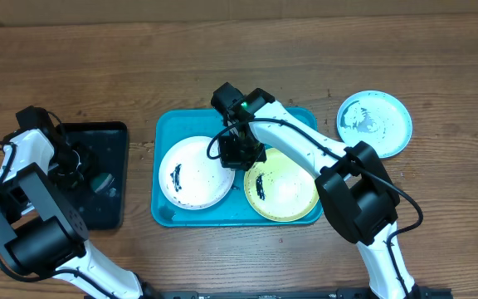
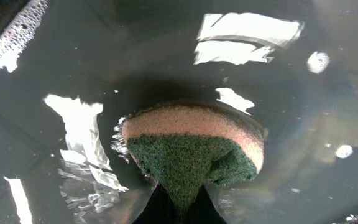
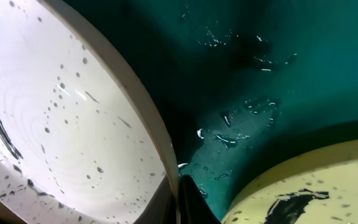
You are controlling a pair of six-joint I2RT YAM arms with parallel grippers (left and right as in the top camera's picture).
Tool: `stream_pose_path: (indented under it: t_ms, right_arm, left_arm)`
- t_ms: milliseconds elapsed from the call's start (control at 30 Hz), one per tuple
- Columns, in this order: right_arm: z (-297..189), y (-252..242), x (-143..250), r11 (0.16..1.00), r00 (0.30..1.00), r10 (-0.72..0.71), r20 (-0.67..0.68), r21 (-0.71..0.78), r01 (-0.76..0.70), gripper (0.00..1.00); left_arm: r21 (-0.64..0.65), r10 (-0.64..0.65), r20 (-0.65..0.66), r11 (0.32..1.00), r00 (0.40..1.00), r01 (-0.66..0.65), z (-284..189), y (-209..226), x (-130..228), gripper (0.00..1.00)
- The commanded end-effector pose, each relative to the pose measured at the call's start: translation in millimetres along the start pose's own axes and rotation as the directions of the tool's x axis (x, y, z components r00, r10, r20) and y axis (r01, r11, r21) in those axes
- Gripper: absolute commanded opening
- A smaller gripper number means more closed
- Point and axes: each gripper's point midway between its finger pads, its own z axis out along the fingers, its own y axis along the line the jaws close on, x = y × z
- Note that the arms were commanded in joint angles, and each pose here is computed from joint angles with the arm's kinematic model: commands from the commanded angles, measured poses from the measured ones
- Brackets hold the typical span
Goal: Clean dirty plates on tray and stack at the side
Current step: 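Lower the sponge with the left gripper onto the pink plate and scrub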
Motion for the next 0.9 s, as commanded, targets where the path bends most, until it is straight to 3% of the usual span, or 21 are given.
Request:
stream_pose_path:
  t_ms: [0, 267, 500, 700, 867]
  right_arm:
    - [1, -2, 3, 1.0, 1.0, 0.009, -0.009, 0.005, -0.009, 0.04]
    - [2, 0, 4, 1.0, 1.0, 0.002, -0.011, 0.006, -0.002, 0.04]
    - [2, 3, 0, 1.0, 1.0, -0.004, 0.006, -0.005, 0.004, 0.04]
    - [1, 1, -11, 1.0, 0.998, -0.017, 0.057, 0.015, 0.017, 0.04]
    - [1, 2, -12, 1.0, 0.998, -0.028, 0.063, 0.013, 0.028, 0.04]
  left_arm:
    - [-0.073, 0.032, -0.028, 0.997, 0.999, -0.034, 20, 9, 3, 0.04]
    - [-0.064, 0.034, 0.005, 0.997, 0.999, -0.033, 4, 4, -9, 0.04]
    - [0.018, 0.037, 0.203, 0.999, 0.978, -0.041, -88, -17, -43, 0.04]
    - [0.177, 0.036, 0.324, 0.979, 0.946, -0.097, -156, -42, -39, 0.04]
    - [0.153, 0.058, 0.314, 0.982, 0.947, -0.111, -148, -37, -35, 0.04]
